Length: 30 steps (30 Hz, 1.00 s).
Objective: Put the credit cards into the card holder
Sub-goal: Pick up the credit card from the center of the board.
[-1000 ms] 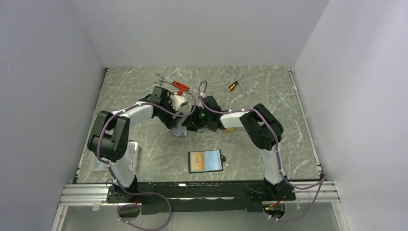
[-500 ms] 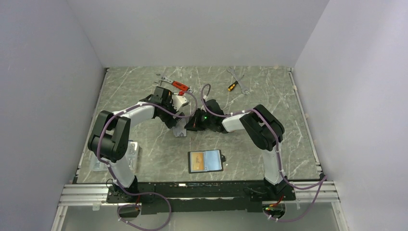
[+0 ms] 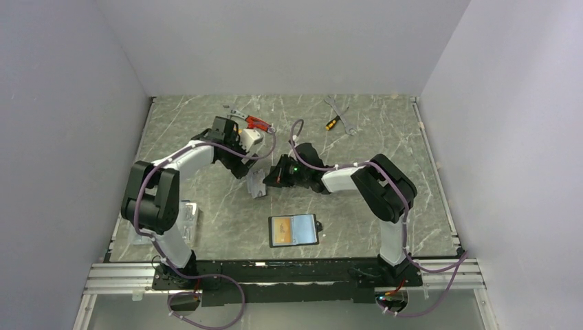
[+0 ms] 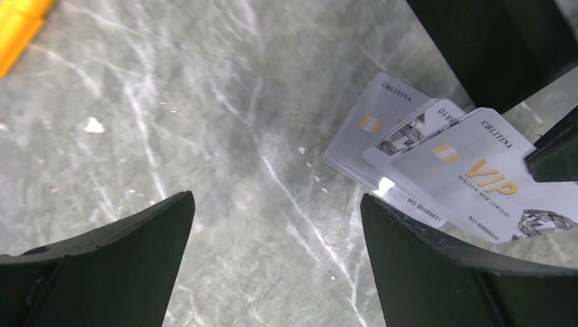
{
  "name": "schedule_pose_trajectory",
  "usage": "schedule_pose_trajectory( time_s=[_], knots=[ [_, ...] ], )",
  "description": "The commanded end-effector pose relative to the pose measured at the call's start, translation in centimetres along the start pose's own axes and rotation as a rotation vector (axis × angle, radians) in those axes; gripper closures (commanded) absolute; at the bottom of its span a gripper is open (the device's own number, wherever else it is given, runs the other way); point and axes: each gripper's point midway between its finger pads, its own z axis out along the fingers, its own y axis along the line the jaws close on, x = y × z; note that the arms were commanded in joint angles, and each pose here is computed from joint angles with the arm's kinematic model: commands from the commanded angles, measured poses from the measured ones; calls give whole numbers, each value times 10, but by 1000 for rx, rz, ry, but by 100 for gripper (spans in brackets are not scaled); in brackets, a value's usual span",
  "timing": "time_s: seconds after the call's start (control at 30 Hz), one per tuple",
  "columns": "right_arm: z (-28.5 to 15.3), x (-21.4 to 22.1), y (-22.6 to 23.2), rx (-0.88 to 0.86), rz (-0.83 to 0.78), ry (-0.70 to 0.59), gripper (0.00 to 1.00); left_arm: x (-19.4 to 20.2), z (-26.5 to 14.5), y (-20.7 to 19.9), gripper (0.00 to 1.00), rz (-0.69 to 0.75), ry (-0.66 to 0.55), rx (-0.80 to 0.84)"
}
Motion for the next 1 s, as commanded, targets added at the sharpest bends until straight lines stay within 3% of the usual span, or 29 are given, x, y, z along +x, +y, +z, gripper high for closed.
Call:
schedule_pose_trajectory(
  time_s=[0.0, 0.3, 0.57, 0.87, 0.97],
  knots=[
    [-14, -18, 34, -86, -79, -69, 100, -41, -43, 6, 1, -73, -140, 29],
    [-27, -27, 35, -105, -96, -111, 100, -51, -60, -39, 1, -178, -211, 240],
    [-44, -41, 33, -101, -104, -147, 100, -33, -40, -56, 0, -244, -182, 350],
    [-84, -47, 74, -257, -129, -204, 100, -71, -91, -86, 1, -399, -428, 683],
    [-96, -43, 88, -328, -134, -214, 100, -83, -110, -93, 1, -412, -498, 725]
  ],
)
